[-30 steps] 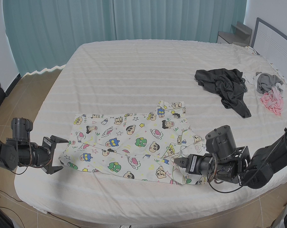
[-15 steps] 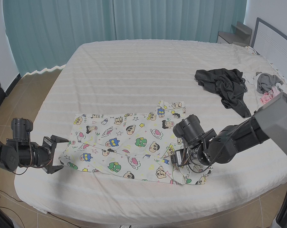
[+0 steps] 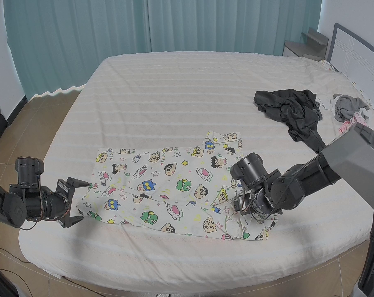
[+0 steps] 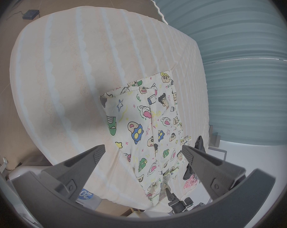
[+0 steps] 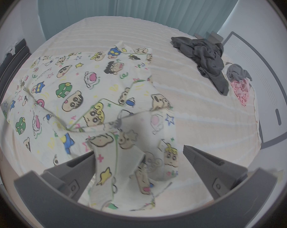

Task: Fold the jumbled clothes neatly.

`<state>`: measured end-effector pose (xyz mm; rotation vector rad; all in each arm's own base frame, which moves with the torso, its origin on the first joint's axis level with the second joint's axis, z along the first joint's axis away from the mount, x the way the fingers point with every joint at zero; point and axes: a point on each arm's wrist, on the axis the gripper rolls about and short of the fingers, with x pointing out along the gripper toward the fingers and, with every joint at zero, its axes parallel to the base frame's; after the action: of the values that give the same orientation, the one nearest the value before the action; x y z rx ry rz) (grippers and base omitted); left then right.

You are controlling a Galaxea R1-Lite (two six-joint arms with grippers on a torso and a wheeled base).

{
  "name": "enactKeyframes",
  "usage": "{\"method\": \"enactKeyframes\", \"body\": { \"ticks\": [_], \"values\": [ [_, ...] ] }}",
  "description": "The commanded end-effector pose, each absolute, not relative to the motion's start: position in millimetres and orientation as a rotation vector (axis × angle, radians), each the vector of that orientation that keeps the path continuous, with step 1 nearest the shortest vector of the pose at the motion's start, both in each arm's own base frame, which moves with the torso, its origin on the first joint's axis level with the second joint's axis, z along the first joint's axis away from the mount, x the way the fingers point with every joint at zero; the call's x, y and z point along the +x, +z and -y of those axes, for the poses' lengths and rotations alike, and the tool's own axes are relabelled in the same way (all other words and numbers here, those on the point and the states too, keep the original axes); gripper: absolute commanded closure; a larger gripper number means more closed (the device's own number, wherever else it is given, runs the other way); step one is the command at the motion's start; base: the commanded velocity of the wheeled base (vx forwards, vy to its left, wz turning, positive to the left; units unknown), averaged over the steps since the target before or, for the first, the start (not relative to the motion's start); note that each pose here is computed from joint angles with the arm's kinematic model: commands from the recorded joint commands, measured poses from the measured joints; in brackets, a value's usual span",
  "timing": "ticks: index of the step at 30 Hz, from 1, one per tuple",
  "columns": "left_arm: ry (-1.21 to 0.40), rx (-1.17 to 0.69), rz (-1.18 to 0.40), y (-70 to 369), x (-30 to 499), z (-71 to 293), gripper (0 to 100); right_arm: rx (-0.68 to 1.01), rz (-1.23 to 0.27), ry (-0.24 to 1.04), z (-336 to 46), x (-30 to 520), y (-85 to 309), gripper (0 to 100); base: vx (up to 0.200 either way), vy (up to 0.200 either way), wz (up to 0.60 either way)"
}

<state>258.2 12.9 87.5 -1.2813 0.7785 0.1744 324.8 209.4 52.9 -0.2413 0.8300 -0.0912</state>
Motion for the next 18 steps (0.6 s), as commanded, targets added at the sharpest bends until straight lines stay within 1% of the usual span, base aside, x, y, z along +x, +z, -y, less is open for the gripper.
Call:
{"method": "enactKeyframes", "body": {
  "ticks": [1, 4, 11, 15, 18],
  "values": [
    [0.165, -1.275, -0.798, 85.7, 256.8, -7.8, 0, -0.219, -0.817, -0.123, -187.3, 311.7, 72.8, 0, 0.000, 0.000, 0.00],
    [0.162, -1.274, -0.800, 85.7, 256.8, -7.0, 0, -0.239, -0.849, -0.134, -175.7, 296.9, 70.2, 0, 0.000, 0.000, 0.00],
    [0.163, -1.274, -0.801, 85.4, 256.5, -7.0, 0, -0.299, -0.952, -0.179, -144.8, 262.3, 46.2, 0, 0.000, 0.000, 0.00],
    [0.164, -1.276, -0.801, 85.4, 256.5, -7.0, 0, -0.303, -0.964, -0.188, -132.4, 246.0, 31.9, 0, 0.000, 0.000, 0.00],
    [0.164, -1.276, -0.801, 85.4, 256.5, -7.0, 0, -0.282, -0.942, -0.178, -128.8, 239.6, 27.0, 0, 0.000, 0.000, 0.00]
  ]
}}
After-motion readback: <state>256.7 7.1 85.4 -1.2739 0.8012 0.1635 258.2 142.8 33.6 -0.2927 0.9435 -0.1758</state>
